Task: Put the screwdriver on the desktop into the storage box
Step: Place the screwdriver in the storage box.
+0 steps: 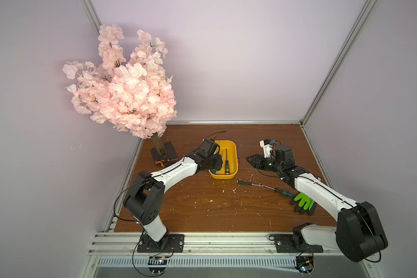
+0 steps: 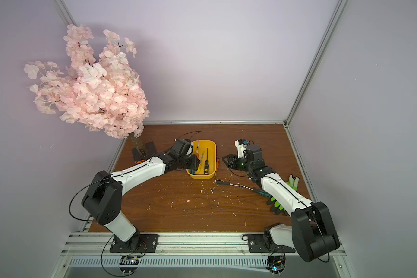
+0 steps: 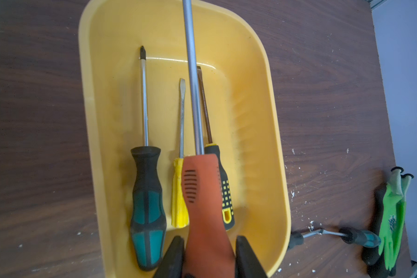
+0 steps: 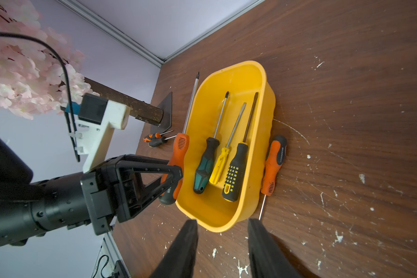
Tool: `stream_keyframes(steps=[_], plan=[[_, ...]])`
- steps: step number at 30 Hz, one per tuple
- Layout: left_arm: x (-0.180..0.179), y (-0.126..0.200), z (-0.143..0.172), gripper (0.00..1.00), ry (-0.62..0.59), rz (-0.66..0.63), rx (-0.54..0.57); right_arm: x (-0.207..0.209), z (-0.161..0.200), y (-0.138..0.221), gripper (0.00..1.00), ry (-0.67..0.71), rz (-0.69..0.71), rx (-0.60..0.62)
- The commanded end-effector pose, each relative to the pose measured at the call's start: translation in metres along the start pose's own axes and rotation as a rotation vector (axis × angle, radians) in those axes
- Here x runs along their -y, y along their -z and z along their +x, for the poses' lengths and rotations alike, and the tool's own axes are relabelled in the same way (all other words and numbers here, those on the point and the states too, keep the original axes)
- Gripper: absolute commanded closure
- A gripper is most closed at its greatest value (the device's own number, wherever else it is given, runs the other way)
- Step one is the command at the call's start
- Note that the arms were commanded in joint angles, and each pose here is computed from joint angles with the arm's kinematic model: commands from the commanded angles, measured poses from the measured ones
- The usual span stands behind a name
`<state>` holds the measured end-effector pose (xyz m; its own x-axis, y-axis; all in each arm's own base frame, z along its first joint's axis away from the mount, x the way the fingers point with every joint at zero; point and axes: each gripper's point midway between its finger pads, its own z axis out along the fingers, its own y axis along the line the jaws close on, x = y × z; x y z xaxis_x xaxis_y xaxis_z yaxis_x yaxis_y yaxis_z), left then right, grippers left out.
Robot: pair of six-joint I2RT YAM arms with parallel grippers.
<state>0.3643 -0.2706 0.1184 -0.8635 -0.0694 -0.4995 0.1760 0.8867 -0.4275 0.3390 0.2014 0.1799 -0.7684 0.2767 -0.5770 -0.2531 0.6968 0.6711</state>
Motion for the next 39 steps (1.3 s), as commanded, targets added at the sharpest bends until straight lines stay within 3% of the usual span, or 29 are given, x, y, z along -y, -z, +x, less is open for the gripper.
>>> stream_keyframes(steps=[1,14,26,39], plan=[[0.015,-0.006,-0.008,1.0,-0.046,0.034,0.008,-0.004,-0.006,0.001,0.59,0.027,-0.002,0.018],[0.014,-0.047,-0.002,1.0,-0.07,0.029,-0.067,0.007,-0.006,0.009,0.59,0.023,0.039,0.03],[0.003,-0.06,0.015,0.97,-0.072,-0.003,-0.113,0.009,-0.011,0.007,0.59,0.021,0.038,0.028],[0.001,-0.054,0.015,0.69,-0.078,-0.017,-0.106,0.009,-0.012,0.007,0.59,0.017,0.038,0.028]])
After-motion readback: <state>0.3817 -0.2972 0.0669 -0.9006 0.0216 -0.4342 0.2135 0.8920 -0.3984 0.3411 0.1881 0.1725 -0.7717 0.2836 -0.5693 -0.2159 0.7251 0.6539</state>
